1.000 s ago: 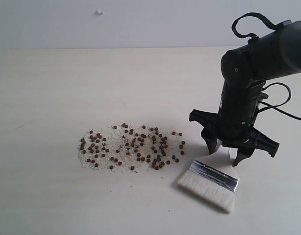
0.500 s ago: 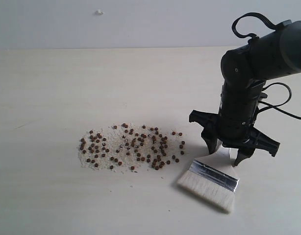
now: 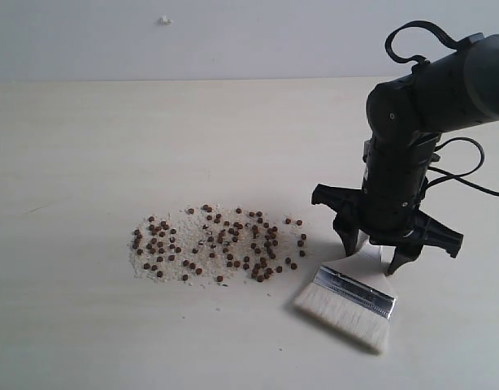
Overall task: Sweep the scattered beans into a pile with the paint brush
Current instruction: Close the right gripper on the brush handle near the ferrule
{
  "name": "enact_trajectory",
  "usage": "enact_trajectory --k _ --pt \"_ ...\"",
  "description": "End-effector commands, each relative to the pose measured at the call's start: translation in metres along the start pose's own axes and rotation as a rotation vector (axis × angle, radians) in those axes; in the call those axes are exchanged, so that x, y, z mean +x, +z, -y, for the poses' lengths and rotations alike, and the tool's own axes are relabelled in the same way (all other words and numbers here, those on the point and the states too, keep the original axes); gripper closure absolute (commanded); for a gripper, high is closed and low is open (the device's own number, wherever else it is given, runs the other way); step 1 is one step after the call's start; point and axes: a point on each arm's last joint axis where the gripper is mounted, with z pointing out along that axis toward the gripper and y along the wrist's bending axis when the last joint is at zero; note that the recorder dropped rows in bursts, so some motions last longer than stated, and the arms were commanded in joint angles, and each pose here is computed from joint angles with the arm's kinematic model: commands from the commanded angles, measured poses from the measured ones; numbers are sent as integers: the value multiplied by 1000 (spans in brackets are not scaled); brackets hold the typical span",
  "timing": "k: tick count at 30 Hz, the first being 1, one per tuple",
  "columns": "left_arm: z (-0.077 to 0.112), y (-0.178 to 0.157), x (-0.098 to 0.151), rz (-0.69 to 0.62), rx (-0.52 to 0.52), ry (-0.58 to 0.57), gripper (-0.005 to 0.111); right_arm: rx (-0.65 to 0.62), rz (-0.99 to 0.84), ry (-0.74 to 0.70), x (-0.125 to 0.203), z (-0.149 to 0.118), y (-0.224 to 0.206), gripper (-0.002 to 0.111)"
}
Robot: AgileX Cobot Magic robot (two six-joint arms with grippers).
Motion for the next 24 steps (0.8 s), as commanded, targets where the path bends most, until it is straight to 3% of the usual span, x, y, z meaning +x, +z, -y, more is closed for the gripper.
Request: enact_trajectory --k 1,13,24 --pt "0 -1 1 6 5 -9 107 11 -11 -7 0 2 4 55" --pt "0 -1 1 6 5 -9 107 7 -8 -26 0 1 4 59" --pt "0 -1 1 6 5 -9 107 7 -8 -26 0 1 4 91"
